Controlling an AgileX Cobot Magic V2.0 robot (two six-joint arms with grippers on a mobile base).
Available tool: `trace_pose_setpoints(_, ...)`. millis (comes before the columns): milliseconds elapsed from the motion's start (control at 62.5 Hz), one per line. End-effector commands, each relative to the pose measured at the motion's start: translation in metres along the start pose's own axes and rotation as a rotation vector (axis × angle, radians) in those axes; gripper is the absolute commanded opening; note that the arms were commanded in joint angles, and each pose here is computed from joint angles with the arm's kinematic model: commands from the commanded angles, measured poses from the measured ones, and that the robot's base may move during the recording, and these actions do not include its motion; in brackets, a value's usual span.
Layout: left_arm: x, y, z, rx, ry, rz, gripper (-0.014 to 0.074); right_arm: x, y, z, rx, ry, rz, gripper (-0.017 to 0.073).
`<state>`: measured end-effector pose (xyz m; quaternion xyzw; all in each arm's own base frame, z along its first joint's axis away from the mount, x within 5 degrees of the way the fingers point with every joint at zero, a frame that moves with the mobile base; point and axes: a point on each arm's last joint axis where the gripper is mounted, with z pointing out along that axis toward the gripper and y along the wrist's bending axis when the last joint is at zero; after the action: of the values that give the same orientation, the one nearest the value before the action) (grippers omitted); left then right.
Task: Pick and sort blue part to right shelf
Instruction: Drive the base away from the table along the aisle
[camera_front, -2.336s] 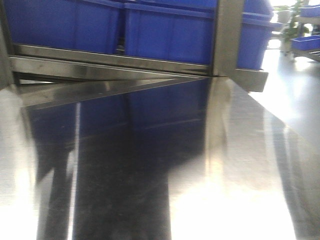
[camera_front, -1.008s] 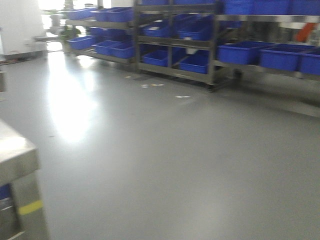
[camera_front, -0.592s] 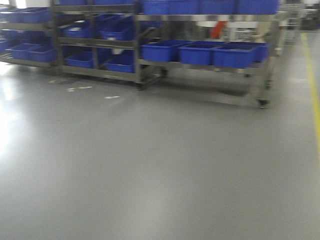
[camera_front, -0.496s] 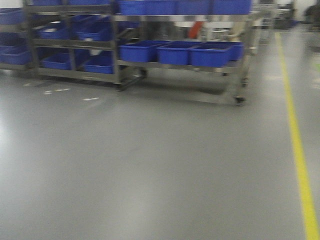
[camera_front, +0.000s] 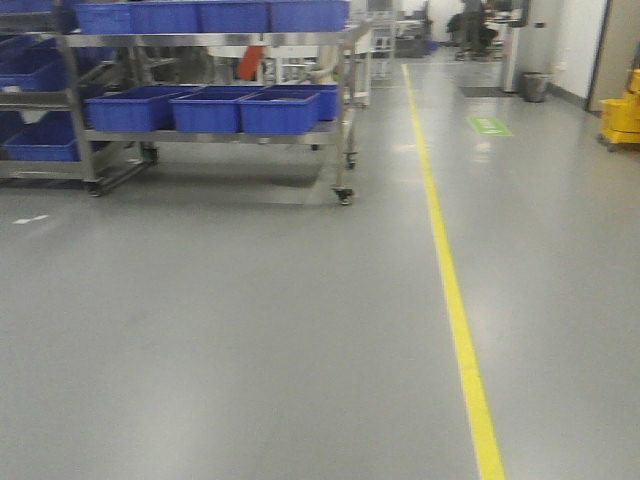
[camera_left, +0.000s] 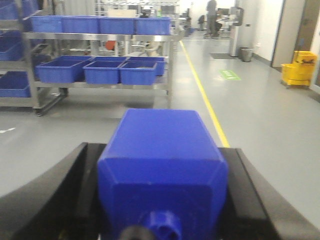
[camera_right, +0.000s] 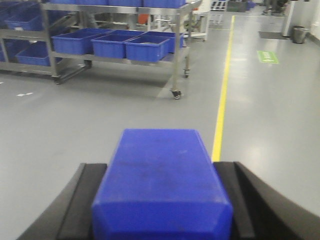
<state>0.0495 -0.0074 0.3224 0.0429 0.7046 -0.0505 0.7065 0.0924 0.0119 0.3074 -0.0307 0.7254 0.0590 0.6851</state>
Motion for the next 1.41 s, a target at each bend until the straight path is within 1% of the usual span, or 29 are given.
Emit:
trace_pose_setpoints(0, -0.0175, 0.0002, -0.0022, -0.003, -0.117, -0.003, 0.0333, -0.0183, 0.0008, -0.0019, -0.005, -0.119, -0.013, 0.0367)
trace_pose_setpoints(1392, -0.0175, 0.0002, -0.0022, -0.003, -0.117, -0.003, 0.0333, -0.0183, 0.0008, -0.0019, -0.005, -0.119, -0.013, 0.0367)
